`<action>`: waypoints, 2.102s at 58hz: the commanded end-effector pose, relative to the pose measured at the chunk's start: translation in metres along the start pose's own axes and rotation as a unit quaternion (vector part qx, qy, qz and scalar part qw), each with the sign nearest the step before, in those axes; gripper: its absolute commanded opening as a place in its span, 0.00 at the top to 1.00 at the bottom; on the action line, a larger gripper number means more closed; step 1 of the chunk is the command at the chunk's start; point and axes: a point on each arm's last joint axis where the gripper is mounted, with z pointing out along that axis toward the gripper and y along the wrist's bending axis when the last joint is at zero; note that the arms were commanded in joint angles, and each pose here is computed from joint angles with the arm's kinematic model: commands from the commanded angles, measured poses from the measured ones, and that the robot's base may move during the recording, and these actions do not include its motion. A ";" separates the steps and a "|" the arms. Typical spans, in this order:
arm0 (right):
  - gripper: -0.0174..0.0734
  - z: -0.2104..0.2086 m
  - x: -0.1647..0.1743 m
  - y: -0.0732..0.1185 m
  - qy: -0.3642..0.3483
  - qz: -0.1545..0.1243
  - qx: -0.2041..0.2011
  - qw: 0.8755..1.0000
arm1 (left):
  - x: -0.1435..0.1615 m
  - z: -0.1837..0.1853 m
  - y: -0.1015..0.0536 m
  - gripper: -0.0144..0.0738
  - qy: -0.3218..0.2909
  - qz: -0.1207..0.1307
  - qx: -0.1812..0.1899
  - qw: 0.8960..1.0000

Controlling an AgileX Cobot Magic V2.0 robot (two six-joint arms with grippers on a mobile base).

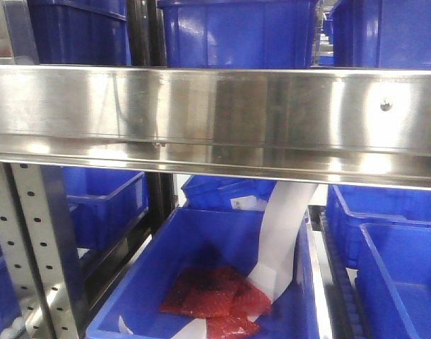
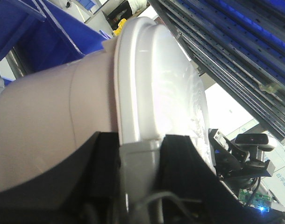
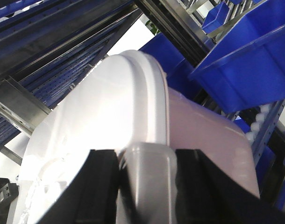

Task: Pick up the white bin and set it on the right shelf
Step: 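Raise the held bin above the steel shelf edge and push it in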

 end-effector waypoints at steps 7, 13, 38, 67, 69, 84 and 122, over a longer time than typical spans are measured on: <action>0.74 -0.007 0.011 0.041 0.064 -0.025 -0.130 0.989 | 0.022 -0.004 -0.053 0.98 0.106 0.028 0.157 0.981; 0.74 -0.007 0.011 0.041 0.064 -0.025 -0.130 0.989 | 0.022 -0.004 -0.053 0.98 0.106 0.028 0.157 0.981; 0.74 -0.007 0.011 0.041 0.064 -0.025 -0.130 0.989 | 0.022 -0.004 -0.053 0.98 0.106 0.028 0.157 0.981; 0.74 -0.006 0.011 0.043 0.067 -0.013 -0.147 0.987 | 0.019 -0.003 -0.050 0.98 0.088 0.027 0.142 0.986; 0.74 -0.004 0.010 0.041 0.064 -0.005 -0.151 0.986 | 0.017 -0.001 -0.049 0.98 0.078 0.027 0.134 0.988; 0.74 0.019 0.010 0.010 0.080 0.046 -0.140 0.986 | 0.008 0.019 -0.005 0.98 0.057 -0.007 0.087 0.995; 0.20 0.063 0.031 -0.038 0.120 0.021 -0.116 0.986 | 0.007 0.040 0.049 0.42 0.047 0.006 0.032 0.998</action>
